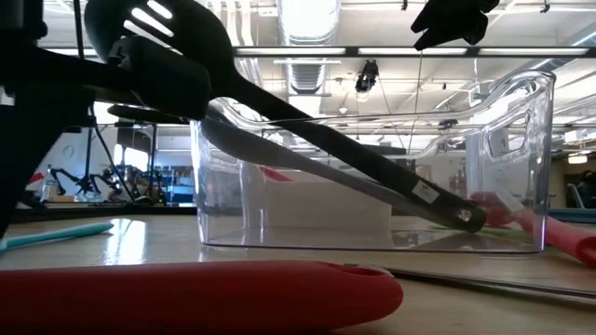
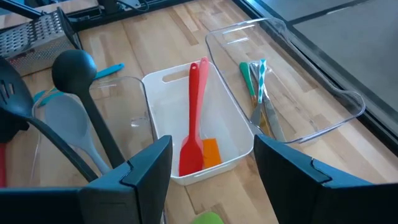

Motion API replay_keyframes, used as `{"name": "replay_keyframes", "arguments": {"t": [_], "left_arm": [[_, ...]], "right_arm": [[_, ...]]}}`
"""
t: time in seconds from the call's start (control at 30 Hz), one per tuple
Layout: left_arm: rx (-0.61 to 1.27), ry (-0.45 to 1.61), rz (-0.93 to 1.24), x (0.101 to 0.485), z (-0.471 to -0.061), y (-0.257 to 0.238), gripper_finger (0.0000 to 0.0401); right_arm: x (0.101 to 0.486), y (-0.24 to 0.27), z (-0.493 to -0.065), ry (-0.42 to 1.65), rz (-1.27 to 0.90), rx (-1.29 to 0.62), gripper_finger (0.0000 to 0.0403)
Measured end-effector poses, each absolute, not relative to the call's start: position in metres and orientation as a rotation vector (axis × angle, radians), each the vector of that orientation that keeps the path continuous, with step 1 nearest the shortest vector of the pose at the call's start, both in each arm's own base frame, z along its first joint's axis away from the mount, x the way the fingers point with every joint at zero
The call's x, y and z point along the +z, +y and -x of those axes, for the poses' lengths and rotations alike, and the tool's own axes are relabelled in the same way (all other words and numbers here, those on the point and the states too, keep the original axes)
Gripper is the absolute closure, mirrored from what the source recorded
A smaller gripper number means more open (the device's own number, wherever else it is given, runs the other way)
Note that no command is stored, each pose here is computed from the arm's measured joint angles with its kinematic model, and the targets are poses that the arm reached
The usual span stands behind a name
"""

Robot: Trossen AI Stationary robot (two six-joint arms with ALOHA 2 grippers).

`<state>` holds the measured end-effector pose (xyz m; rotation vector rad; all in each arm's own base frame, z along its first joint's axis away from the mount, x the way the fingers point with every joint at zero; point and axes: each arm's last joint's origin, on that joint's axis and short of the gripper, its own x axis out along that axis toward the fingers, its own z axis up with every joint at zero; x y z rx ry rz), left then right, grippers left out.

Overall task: Pick & Place Kitchen Items
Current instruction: Put the golden knife into the top transparent bin

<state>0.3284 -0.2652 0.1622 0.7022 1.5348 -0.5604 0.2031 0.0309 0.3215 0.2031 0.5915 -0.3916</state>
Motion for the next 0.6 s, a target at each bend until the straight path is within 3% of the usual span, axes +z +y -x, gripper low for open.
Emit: {"name": "replay_keyframes", "arguments": {"t": [0.23, 0.6], "left_arm": [[-0.564, 1.540, -0.693, 0.1625, -0.3289, -0.2645, 0.0368], [-0.520, 1.562, -0.675, 0.1692, -0.3280, -0.2651, 0.0371]], "right_arm": [[0.3215, 0.0309, -0.2031, 0.592, -0.203, -0.392, 0.0184], [0.3215, 0.0310, -0.2031, 0.592, -0.203, -0.391, 0.0184]]}}
